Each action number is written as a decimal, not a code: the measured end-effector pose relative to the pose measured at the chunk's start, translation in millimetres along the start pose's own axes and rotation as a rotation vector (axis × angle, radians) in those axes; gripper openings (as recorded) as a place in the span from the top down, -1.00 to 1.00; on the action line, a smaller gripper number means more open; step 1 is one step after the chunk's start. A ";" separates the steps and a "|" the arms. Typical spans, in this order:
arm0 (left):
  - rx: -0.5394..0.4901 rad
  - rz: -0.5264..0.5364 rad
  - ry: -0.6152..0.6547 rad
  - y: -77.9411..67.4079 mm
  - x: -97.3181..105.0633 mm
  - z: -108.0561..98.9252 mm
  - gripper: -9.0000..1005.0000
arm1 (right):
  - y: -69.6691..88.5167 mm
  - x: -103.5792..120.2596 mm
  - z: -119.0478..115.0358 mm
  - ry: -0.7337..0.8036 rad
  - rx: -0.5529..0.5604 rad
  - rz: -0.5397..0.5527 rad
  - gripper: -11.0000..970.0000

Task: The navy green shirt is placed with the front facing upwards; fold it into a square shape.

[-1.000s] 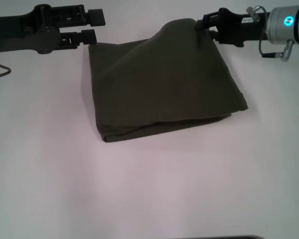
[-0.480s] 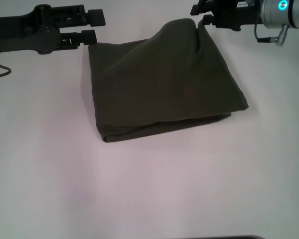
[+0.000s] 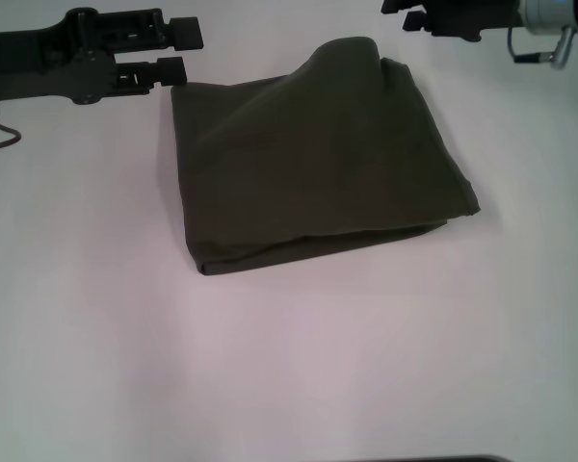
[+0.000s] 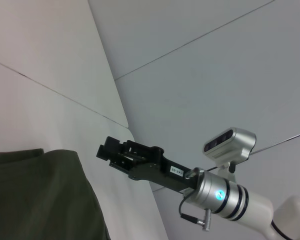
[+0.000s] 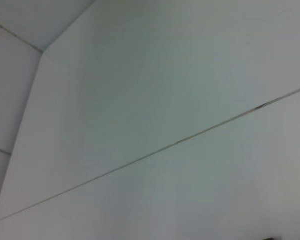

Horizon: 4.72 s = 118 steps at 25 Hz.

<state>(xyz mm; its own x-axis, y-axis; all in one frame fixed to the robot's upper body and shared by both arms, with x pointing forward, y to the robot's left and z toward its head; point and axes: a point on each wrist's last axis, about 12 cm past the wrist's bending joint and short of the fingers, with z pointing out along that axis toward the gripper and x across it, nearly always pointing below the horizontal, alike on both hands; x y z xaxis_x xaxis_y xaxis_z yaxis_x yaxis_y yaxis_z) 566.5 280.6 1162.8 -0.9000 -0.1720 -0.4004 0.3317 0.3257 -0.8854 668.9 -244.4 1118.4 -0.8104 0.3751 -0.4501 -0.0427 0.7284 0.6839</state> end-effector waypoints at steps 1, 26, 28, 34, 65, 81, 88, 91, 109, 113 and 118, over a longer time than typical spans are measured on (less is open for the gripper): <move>0.001 0.000 0.002 -0.2 0.1 0.0 -0.41 | 0.8 -2.3 -2.0 0.007 -0.005 -0.003 0.10; -0.061 0.048 0.166 -18.3 -25.9 32.7 0.13 | -10.9 -18.1 -86.3 0.183 -0.114 -0.100 0.11; -0.063 0.033 0.169 -18.4 -25.6 32.9 0.27 | -3.8 -18.8 -83.0 0.202 -0.122 -0.117 0.11; -0.069 0.011 0.159 -16.4 -25.4 28.2 0.67 | 17.8 -12.4 -70.8 0.329 -0.131 -0.162 0.11; -0.084 -0.038 0.093 -3.1 -24.1 10.8 0.98 | -6.7 46.2 -41.2 0.624 0.094 -0.166 0.11; -0.089 -0.023 0.077 -5.7 -29.6 15.3 0.97 | 33.5 -15.8 -56.1 0.347 -0.024 -0.201 0.15; -0.153 -0.008 0.092 -4.8 -36.1 22.0 0.97 | 44.4 -23.1 -29.0 0.251 0.050 -0.264 0.17; -0.165 0.003 0.148 -7.0 -33.5 30.3 0.97 | 48.8 -25.5 -26.2 0.243 0.064 -0.286 0.17; -0.286 0.033 0.274 -14.4 -45.7 88.0 0.97 | 9.6 -35.9 -69.0 0.213 0.190 -0.227 0.22; -0.302 0.005 0.269 -6.9 -41.5 79.9 0.97 | 17.7 -28.8 -60.7 0.258 0.175 -0.249 0.23; -0.315 -0.027 0.258 2.2 -36.3 66.5 0.96 | 25.7 -26.9 -55.8 0.282 0.171 -0.276 0.24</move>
<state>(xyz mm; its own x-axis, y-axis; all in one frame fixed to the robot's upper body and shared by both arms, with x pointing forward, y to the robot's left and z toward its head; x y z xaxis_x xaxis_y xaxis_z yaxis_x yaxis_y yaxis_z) 618.7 225.7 1159.7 -0.9620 0.0410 -0.2698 0.2396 0.6002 -0.7631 657.0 -267.9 1180.2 -0.9113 -0.0011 -0.4118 -0.2019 0.8728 0.4443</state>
